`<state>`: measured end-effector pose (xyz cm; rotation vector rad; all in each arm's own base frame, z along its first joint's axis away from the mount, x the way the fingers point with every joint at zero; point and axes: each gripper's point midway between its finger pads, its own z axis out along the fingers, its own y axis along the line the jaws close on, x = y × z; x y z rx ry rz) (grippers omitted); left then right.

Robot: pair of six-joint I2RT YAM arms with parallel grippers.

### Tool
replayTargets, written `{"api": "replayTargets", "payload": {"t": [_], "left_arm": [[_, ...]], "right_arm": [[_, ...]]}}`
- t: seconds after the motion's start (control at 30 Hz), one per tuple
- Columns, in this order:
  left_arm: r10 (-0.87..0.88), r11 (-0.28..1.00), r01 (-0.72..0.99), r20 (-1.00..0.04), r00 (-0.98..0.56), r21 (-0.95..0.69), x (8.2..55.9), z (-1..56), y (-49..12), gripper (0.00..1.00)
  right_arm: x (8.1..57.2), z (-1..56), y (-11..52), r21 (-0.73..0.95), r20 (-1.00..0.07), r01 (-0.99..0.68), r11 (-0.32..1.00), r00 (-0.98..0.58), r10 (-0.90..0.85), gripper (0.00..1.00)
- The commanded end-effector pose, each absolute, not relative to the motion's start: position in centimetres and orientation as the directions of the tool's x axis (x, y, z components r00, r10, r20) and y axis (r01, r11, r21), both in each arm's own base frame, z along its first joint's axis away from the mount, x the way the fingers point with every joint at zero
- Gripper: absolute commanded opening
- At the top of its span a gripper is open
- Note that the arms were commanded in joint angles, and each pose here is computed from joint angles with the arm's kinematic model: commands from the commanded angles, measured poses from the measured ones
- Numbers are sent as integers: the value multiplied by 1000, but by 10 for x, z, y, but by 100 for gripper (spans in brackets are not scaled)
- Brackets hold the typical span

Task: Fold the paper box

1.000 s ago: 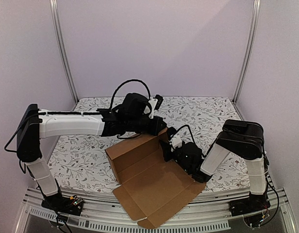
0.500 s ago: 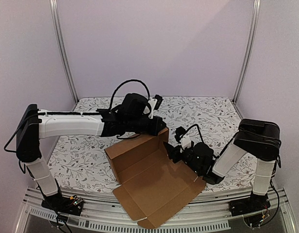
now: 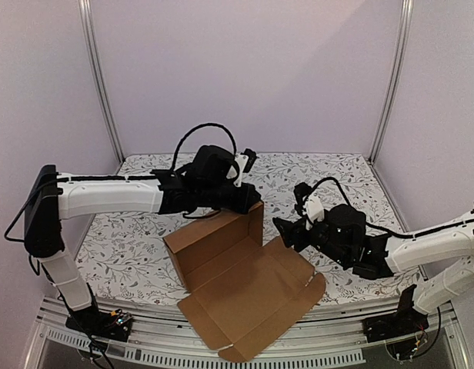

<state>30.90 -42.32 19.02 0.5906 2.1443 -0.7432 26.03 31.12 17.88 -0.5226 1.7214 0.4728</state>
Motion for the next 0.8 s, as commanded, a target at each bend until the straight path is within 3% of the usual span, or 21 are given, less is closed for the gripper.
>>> {"api": "replayTargets", "payload": {"t": [0.0,0.17,0.3,0.53,0.77], "left_arm": [[299,778,597,-720,-626,-196,302,170,-390,15],[284,775,614,-785,-550,-149,303,217,-375,45],[284,777,617,-809,-515,-120,298,241,-359,58],[327,796,600,-778,-536,-79,279,243,-325,68],[376,806,589,-719,-584,-57,260,227,-299,74]], "right_arm": [[242,167,277,-36,-916,-554,832,-315,-250,74],[225,183,246,-14,-867,-520,854,-419,-270,76],[213,188,223,12,-829,-476,879,-496,-257,78],[183,179,202,100,-706,-437,894,-664,-246,78],[147,123,210,273,-465,-296,915,-874,-144,78]]}}
